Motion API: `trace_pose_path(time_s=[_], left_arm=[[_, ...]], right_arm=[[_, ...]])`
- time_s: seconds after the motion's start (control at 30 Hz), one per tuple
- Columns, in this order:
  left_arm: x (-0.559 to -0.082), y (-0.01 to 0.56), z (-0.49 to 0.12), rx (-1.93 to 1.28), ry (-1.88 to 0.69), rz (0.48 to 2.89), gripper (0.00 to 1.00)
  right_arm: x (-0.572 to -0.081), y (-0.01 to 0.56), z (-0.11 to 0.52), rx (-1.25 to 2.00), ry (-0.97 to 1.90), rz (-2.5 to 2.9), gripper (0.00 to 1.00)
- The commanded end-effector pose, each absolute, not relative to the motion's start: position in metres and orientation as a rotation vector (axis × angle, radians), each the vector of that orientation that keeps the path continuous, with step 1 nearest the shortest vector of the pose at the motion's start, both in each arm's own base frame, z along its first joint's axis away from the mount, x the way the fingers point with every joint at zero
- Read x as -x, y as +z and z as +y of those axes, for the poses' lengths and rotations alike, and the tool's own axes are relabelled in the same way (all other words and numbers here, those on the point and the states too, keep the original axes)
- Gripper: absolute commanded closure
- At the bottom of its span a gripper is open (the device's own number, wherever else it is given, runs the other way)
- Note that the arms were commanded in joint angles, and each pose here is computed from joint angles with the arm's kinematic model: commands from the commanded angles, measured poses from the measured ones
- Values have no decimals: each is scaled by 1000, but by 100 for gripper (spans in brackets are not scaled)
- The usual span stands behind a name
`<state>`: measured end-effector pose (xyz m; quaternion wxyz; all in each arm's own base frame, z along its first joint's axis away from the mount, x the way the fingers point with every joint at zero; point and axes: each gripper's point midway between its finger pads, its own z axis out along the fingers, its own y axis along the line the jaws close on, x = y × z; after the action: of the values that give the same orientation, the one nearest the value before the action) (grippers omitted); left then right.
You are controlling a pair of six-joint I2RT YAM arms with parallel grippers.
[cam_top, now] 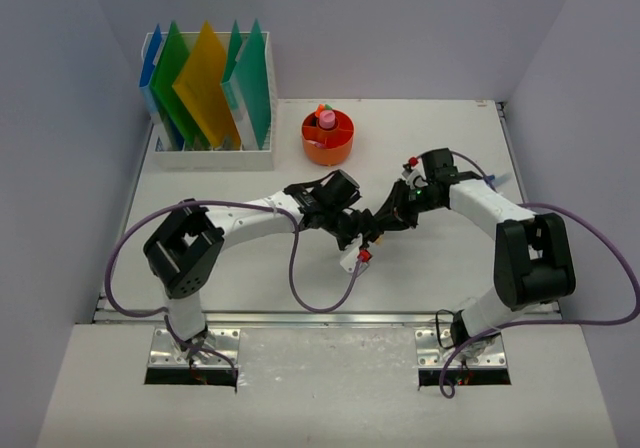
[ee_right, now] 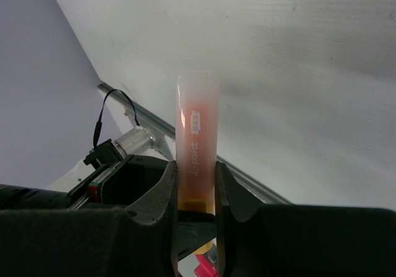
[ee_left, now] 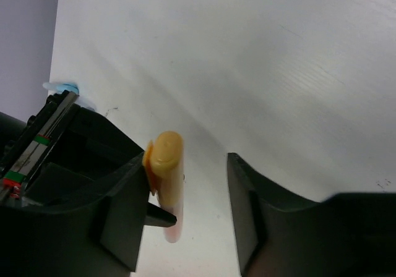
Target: Organize the desk
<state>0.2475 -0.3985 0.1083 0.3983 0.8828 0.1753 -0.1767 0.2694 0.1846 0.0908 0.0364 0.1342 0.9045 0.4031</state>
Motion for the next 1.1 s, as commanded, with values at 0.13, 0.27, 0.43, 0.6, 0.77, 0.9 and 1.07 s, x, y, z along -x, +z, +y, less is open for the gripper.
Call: trace_pose_path(time_s=[0.13,0.27,0.43,0.6,0.77,0.9,1.07], left_arm=[[-260,108,-403,-2285,-418,537,100],[-266,134,-411,-2180,-412,602,100],[-313,225,-419,-1673,-462,836,100],[-428,305,-395,-1097,-492,1154,100],[-532,309,-366,-799,-538,1341,100],[-567,301,-358,-725,-434,1343,100],[-578,266,-353,-772,-422,1381,100]], right_arm=[[-257,112,191,-312,1334,2752,70],[-267,114,182,-218,1268,2719,15],[-352,168,117,-120,1083,2431,1],[-403,210,44,-57,893,2222,1],[-409,205,4,-74,793,2183,1],[-400,187,-12,-125,774,2210,1],[-393,182,-30,-117,728,2218,1]])
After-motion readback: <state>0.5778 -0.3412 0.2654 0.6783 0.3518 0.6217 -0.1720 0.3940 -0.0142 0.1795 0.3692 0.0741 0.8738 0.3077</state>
